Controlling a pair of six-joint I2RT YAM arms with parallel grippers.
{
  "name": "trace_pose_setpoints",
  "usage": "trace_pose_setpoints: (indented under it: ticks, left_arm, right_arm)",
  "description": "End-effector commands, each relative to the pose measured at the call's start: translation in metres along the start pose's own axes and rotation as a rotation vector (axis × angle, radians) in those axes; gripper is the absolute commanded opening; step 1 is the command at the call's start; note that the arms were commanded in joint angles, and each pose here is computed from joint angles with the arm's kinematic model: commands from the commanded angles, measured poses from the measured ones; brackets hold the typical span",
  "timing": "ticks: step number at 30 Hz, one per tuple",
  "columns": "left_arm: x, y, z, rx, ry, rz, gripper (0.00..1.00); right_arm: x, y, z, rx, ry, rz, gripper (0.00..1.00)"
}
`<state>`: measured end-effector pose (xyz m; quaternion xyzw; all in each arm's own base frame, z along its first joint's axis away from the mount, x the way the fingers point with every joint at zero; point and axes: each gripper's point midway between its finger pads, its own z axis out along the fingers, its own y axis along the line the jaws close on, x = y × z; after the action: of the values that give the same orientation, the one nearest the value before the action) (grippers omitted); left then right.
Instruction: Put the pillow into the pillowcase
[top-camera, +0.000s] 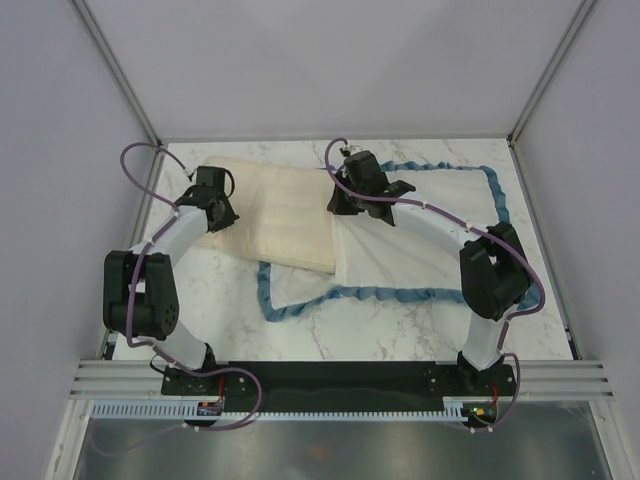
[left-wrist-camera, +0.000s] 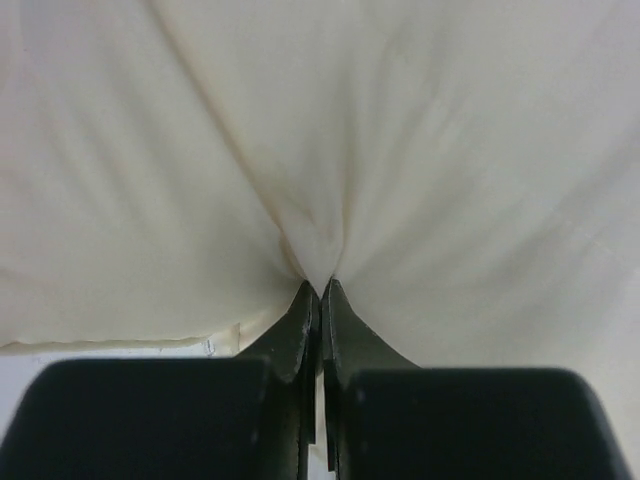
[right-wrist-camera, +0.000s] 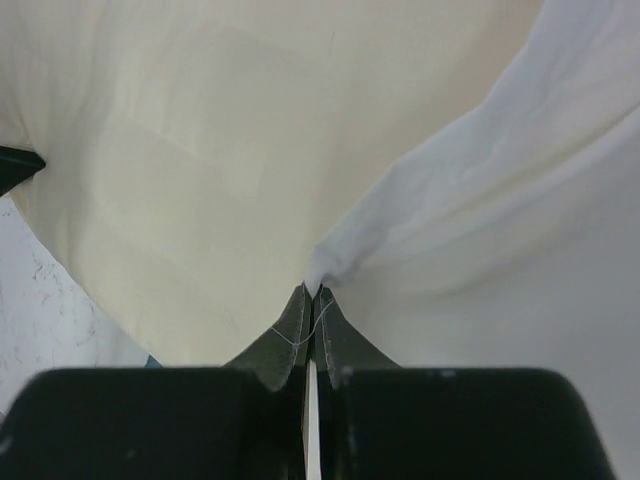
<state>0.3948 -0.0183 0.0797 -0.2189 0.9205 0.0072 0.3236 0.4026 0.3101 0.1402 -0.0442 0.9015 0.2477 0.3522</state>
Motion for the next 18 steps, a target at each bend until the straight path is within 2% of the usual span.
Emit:
trace_pose_setpoints:
  ticks: [1, 7, 11, 14, 18]
  left_arm:
    - [-0.004, -0.038, -0.031, 0.139, -0.063, 0.04, 0.02]
    - [-0.012, -0.084, -0.104, 0.309, -0.151, 0.081, 0.02]
    - [-0.004, -0.105, -0.139, 0.431, -0.141, 0.101, 0.02]
    - [0.004, -0.11, -0.15, 0.461, -0.136, 0.116, 0.02]
    - [0.046, -0.111, -0.149, 0.477, -0.073, 0.161, 0.02]
  right_arm:
    - [-0.028, 0.015, -0.003, -0.02, -0.058, -0.013, 0.0]
    - [-0.046, 0.022, -0.012, -0.019, -0.085, -0.02, 0.0]
    - [-0.063, 0.033, -0.028, -0.034, -0.118, -0.028, 0.0]
    - [-0.064, 0.032, -0.033, -0.032, -0.125, -0.03, 0.01]
    - [-0.044, 0.019, -0.027, 0.005, -0.073, -0.043, 0.01]
